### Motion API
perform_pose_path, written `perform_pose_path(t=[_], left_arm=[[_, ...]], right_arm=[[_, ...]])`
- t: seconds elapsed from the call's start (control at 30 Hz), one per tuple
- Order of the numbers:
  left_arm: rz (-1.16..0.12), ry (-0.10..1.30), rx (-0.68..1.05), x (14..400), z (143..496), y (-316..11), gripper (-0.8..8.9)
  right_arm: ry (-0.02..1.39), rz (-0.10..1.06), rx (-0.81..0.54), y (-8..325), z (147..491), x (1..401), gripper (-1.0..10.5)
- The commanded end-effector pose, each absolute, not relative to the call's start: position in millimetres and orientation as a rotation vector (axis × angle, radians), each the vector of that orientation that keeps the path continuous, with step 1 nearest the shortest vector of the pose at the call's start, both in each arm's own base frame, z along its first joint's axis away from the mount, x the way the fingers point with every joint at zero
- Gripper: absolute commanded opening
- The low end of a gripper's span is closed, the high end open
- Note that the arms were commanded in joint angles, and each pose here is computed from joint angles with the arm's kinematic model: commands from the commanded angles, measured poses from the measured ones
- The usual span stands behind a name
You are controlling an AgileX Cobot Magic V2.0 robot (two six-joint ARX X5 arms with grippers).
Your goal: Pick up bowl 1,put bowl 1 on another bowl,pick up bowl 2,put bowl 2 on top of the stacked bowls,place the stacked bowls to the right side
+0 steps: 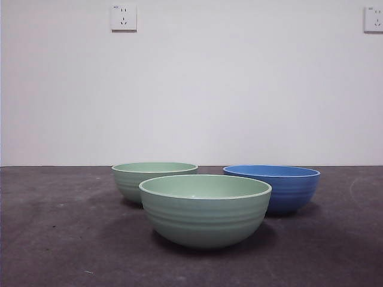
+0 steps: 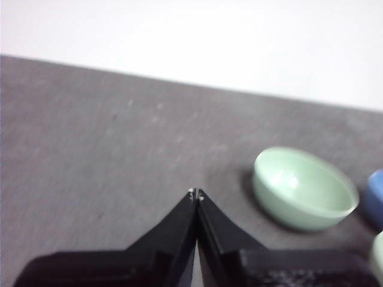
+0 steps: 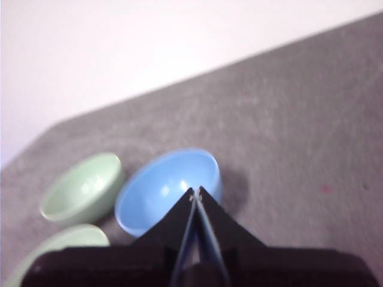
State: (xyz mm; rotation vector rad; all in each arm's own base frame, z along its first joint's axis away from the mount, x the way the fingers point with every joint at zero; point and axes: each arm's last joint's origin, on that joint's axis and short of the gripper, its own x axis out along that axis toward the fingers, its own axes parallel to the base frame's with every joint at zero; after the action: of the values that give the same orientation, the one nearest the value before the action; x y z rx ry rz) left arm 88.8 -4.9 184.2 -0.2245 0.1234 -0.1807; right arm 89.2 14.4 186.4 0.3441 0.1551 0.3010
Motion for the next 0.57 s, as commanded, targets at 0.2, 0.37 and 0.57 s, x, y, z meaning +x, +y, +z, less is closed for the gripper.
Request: perform_pose_path(t=[0.2, 0.37, 0.57], left_arm=[[-0.332, 0.2, -0.263, 81, 231, -9, -0.08], [-0.444, 0.281, -0.236, 81, 262, -12, -0.08], [-0.618, 0.41, -0.192, 84, 290, -16, -0.08]], right_arm=[[0.237, 0.326, 0.34, 15, 242, 88, -0.1], [0.395, 0.414, 0.248, 18, 280, 92, -0.1], [0.617, 0.558, 0.167, 23, 315, 99, -0.1]])
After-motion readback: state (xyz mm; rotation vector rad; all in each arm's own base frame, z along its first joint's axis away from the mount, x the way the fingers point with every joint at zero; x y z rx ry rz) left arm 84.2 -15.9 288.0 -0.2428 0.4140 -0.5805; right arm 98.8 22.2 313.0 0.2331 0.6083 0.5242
